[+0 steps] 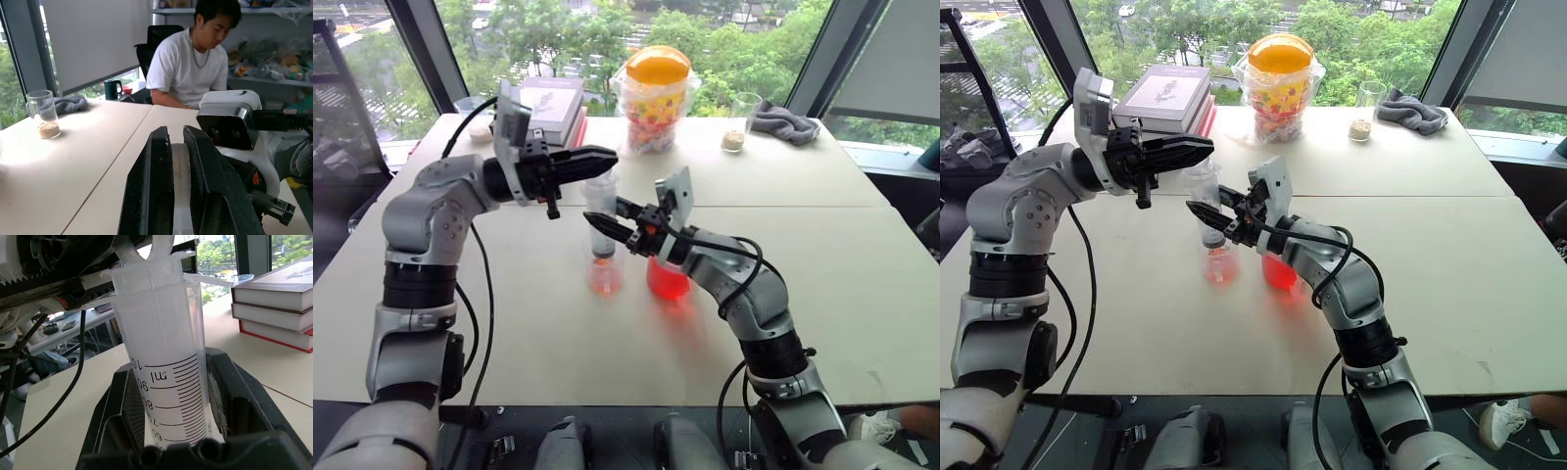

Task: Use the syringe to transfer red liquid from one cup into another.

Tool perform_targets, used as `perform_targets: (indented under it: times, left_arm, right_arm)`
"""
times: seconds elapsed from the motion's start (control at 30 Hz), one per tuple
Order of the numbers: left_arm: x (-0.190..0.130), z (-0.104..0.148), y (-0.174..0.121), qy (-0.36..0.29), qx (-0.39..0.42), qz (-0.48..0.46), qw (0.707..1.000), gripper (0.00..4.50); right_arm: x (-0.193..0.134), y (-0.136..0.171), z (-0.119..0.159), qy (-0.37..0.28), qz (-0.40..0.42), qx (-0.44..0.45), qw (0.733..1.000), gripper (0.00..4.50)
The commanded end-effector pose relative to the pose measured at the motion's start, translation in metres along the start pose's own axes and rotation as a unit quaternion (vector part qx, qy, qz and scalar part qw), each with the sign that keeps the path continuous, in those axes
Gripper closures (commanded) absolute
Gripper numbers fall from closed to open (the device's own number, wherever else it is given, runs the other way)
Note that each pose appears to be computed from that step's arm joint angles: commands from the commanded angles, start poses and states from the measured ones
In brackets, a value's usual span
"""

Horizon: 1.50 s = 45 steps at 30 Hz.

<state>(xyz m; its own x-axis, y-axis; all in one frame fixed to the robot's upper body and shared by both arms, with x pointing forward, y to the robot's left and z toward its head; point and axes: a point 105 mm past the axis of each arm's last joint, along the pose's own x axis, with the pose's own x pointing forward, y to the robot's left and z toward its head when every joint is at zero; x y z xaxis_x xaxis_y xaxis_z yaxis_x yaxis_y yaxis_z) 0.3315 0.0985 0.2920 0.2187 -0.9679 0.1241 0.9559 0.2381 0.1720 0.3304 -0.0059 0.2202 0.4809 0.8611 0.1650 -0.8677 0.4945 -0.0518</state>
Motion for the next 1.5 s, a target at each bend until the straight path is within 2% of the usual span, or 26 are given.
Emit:
perform_targets:
  times: [0.03,0.2,0.33,0.43,0.5,0.53,0.63,0.73,0.87,1.0,1.07,1.13,1.2,1.33,1.4,1.5]
  left_arm:
    - [0.006,-0.023,-0.009,0.031,-0.033,-0.024,0.999,4.42]
    - [0.004,0.004,0.006,0.0,-0.033,0.006,0.999,4.42]
    - [-0.003,0.027,0.015,-0.031,-0.032,0.023,0.999,2.77]
    - [-0.013,0.039,0.022,-0.05,-0.028,0.04,0.998,1.21]
    - [-0.025,0.053,0.031,-0.085,-0.037,0.064,0.994,0.3]
    - [-0.033,0.06,0.034,-0.103,-0.047,0.075,0.991,0.05]
    - [-0.047,0.065,0.038,-0.11,-0.053,0.09,0.988,0.05]
    - [-0.051,0.05,0.03,-0.072,-0.052,0.084,0.992,0.05]
    - [-0.047,0.032,0.022,-0.044,-0.051,0.076,0.995,0.05]
    - [-0.043,0.011,0.016,-0.017,-0.054,0.066,0.996,0.05]
    - [-0.042,0.0,0.013,0.001,-0.049,0.058,0.997,0.05]
    - [-0.04,-0.011,0.007,0.015,-0.046,0.043,0.998,0.05]
    - [-0.039,-0.016,0.003,0.02,-0.042,0.033,0.998,0.05]
    - [-0.034,-0.021,-0.004,0.015,-0.038,0.013,0.999,0.05]
    - [-0.032,-0.022,-0.006,0.009,-0.039,0.008,0.999,0.05]
    - [-0.029,-0.025,-0.01,0.011,-0.036,0.002,0.999,0.05]
  right_arm:
    - [-0.011,-0.015,0.072,-0.122,-0.035,-0.049,0.991,3.07]
    - [-0.009,-0.013,0.058,-0.105,-0.029,-0.036,0.993,3.07]
    - [-0.007,-0.01,0.047,-0.094,-0.025,-0.023,0.995,3.07]
    - [-0.007,-0.009,0.039,-0.085,-0.022,-0.019,0.996,3.07]
    - [-0.007,-0.008,0.036,-0.082,-0.022,-0.016,0.996,3.07]
    - [-0.007,-0.008,0.035,-0.081,-0.022,-0.015,0.996,3.07]
    - [-0.007,-0.008,0.034,-0.08,-0.022,-0.014,0.996,3.07]
    - [-0.008,-0.007,0.037,-0.082,-0.022,-0.013,0.996,3.07]
    - [-0.014,-0.01,0.06,-0.098,-0.028,-0.007,0.995,3.07]
    - [-0.037,-0.041,0.111,-0.112,-0.085,0.016,0.99,3.07]
    - [-0.052,-0.075,0.123,-0.072,-0.165,0.03,0.983,3.07]
    - [-0.078,-0.112,0.127,-0.005,-0.255,0.051,0.966,3.07]
    - [-0.097,-0.13,0.123,0.06,-0.306,0.071,0.948,3.07]
    - [-0.141,-0.143,0.084,0.266,-0.363,0.134,0.883,3.07]
    - [-0.154,-0.143,0.067,0.322,-0.367,0.158,0.858,3.07]
    - [-0.164,-0.141,0.044,0.367,-0.353,0.188,0.84,3.07]
